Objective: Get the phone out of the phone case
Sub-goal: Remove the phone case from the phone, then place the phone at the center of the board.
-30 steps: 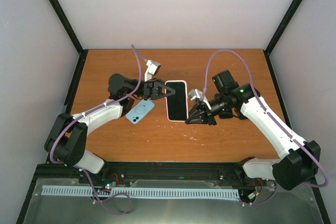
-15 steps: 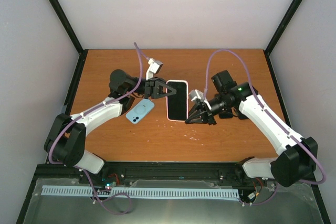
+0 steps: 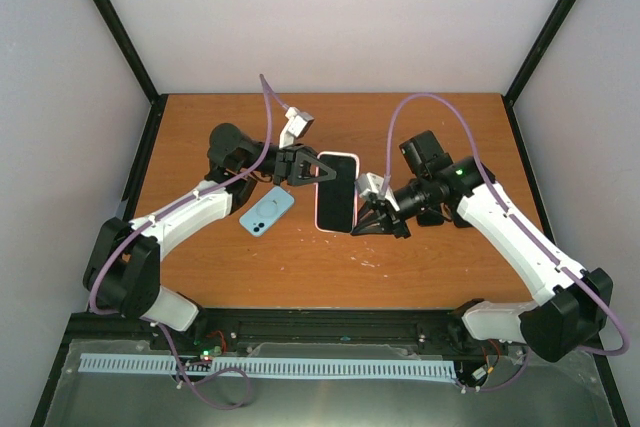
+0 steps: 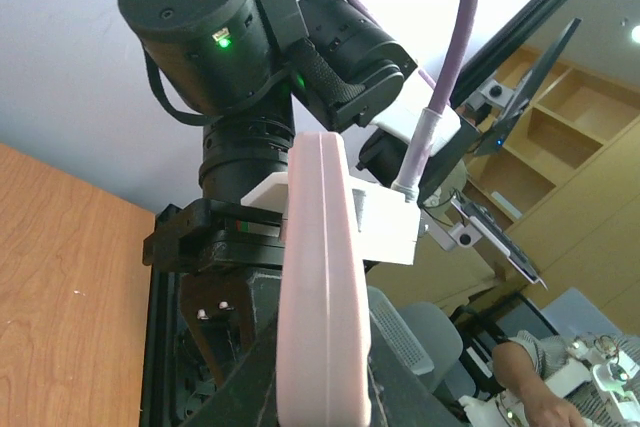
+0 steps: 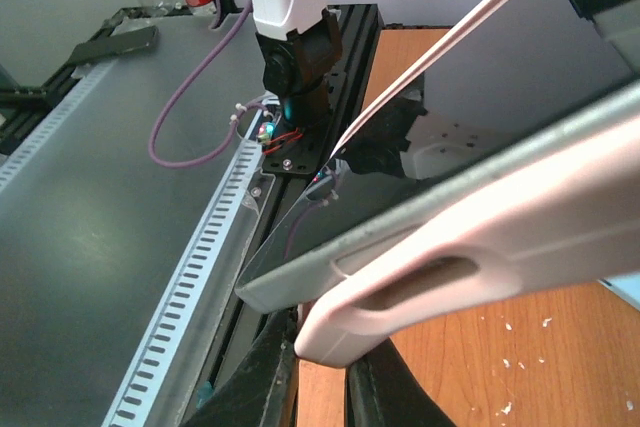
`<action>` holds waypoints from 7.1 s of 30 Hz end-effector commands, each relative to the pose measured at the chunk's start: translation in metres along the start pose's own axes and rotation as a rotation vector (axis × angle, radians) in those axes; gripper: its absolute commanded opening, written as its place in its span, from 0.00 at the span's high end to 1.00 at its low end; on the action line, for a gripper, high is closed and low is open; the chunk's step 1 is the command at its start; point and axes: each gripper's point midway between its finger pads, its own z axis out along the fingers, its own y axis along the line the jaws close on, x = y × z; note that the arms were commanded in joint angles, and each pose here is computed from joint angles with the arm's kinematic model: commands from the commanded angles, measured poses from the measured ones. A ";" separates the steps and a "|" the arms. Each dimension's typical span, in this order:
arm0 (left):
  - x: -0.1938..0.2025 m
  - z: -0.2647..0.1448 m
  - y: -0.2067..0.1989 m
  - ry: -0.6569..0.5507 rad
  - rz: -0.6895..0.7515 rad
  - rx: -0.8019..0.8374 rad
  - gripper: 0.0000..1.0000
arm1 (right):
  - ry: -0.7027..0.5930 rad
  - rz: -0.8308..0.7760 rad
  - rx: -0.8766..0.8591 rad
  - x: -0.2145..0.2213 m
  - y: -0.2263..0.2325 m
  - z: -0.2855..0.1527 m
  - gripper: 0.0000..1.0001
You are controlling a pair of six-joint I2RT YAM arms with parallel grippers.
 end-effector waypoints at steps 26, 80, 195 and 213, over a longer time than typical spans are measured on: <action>0.051 0.028 -0.013 0.238 -0.079 0.129 1.00 | -0.278 0.075 0.124 -0.061 -0.048 -0.051 0.67; 0.029 -0.055 0.160 -0.144 0.232 -1.135 0.29 | -0.226 0.861 0.506 0.108 -0.156 -0.055 0.97; -0.045 -0.063 0.116 -0.454 0.777 -1.656 1.00 | -0.214 1.263 1.001 0.206 -0.187 -0.120 0.97; 0.062 -0.041 0.209 0.173 0.722 -1.818 1.00 | -0.184 1.040 1.199 0.176 -0.183 -0.177 0.97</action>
